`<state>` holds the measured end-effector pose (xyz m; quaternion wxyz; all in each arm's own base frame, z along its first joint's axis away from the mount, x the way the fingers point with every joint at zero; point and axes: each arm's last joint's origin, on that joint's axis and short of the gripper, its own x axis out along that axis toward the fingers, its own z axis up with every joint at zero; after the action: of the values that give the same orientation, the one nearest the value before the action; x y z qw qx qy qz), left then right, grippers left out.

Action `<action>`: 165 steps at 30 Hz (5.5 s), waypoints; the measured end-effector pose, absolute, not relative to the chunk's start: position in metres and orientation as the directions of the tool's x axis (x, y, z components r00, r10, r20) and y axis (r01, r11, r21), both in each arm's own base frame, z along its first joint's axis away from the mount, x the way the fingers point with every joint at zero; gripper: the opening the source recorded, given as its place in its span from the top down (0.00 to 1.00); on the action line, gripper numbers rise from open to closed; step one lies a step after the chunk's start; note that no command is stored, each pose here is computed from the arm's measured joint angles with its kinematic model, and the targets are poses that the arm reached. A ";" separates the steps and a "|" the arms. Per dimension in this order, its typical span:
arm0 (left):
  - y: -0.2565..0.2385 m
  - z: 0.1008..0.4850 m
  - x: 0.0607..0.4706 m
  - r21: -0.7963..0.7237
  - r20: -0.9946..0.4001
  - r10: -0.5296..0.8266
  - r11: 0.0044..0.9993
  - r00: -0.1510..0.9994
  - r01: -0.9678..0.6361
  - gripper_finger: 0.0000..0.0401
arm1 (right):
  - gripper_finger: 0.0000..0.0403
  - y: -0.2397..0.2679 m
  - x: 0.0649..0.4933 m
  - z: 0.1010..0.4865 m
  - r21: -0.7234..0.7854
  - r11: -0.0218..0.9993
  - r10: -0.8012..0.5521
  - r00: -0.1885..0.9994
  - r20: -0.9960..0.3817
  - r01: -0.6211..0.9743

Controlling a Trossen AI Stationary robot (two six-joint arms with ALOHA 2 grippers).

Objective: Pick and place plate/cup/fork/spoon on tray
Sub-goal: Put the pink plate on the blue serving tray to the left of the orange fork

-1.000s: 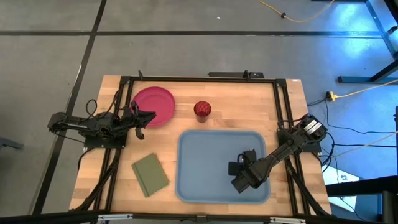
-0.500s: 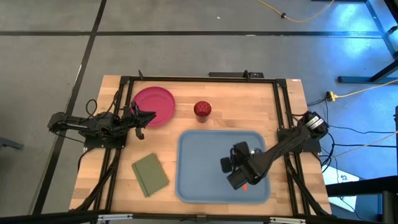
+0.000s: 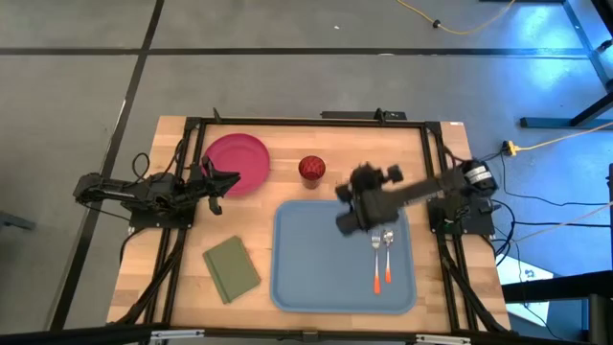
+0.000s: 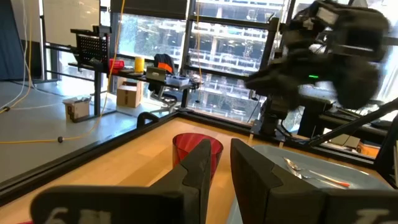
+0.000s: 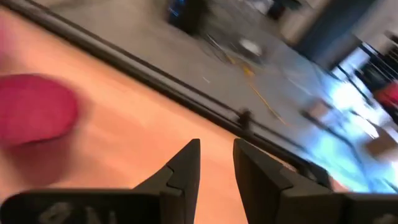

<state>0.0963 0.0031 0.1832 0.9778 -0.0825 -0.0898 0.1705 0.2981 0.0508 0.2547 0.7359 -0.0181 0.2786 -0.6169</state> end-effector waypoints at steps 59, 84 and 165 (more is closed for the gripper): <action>0.067 0.253 0.177 0.203 -0.813 0.459 0.800 0.358 -0.565 0.86 | 0.75 -0.076 0.230 0.168 -0.412 0.241 -0.530 -0.237 -0.815 0.878; 0.100 0.184 0.226 0.039 -0.948 0.176 0.892 0.266 -0.450 0.86 | 0.75 -0.076 0.230 0.168 -0.415 0.246 -0.529 -0.237 -0.814 0.876; 0.045 0.176 0.247 -0.053 -0.953 0.077 0.910 0.292 -0.411 0.73 | 0.75 -0.074 0.231 0.167 -0.400 0.257 -0.508 -0.229 -0.830 0.880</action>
<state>0.2469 0.0451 0.1765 0.7904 -0.1454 0.5748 0.1542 0.2310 -0.0740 0.1672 0.5949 0.1773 0.5238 -0.5833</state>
